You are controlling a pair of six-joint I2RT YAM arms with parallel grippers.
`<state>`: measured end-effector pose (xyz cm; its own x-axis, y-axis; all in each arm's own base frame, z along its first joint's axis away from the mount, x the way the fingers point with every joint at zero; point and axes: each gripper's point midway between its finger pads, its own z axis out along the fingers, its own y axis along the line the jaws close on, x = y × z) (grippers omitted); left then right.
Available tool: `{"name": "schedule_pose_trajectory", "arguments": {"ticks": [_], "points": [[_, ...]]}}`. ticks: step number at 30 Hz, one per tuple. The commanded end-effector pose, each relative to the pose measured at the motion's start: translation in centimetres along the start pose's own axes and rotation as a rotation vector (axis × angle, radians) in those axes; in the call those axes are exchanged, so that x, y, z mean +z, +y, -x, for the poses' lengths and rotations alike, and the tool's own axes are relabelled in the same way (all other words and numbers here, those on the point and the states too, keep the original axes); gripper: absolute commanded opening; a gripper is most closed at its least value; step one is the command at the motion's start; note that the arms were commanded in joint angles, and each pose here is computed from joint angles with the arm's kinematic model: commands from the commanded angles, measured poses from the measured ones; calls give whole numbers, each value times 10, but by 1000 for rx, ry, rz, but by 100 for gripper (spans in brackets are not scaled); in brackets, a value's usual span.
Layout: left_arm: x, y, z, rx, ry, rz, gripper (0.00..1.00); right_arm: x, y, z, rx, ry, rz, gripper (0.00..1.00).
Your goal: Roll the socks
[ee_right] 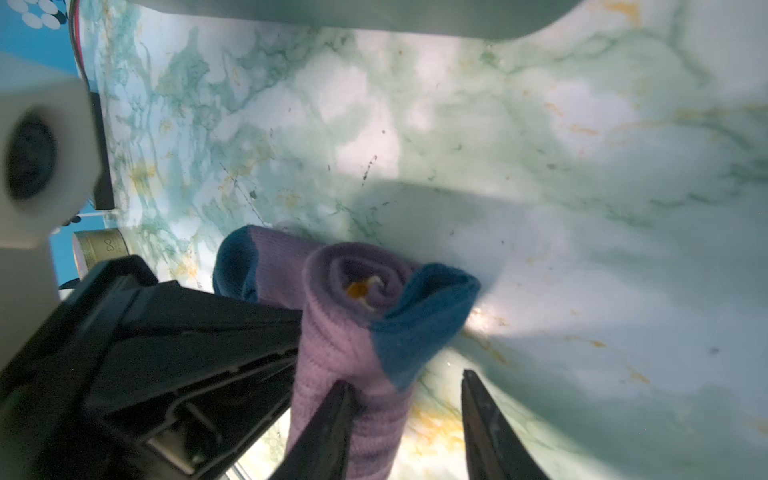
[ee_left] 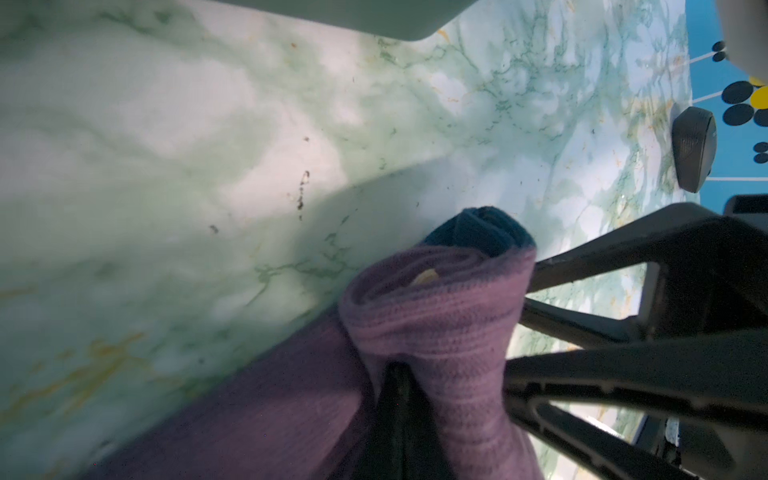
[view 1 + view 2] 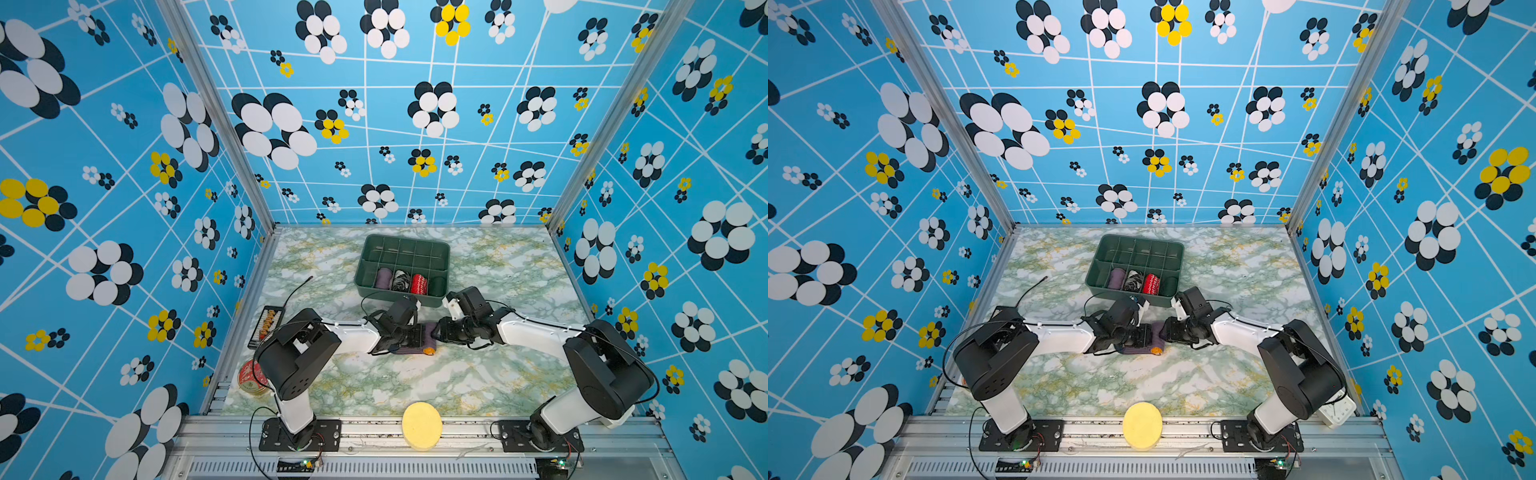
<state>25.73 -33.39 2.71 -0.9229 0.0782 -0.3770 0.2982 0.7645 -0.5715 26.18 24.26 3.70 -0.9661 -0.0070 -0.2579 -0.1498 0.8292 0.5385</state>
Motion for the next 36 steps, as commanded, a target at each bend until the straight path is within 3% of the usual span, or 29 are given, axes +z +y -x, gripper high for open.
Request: {"name": "schedule_pose_trajectory", "arguments": {"ticks": [1,19,24,31,36], "points": [[4,19,-35,-18,126,36,2,6,13,3,-4,-3,37,45],[16,23,-40,-79,125,-42,1,33,33,-10,4,34,90,42],[20,26,-43,-92,131,-51,1,39,37,-13,-4,46,93,32],[23,26,-42,-97,130,-62,1,39,35,-18,-34,44,56,0],[19,27,-40,-95,119,-56,2,33,27,-24,-80,52,-19,0]]}}
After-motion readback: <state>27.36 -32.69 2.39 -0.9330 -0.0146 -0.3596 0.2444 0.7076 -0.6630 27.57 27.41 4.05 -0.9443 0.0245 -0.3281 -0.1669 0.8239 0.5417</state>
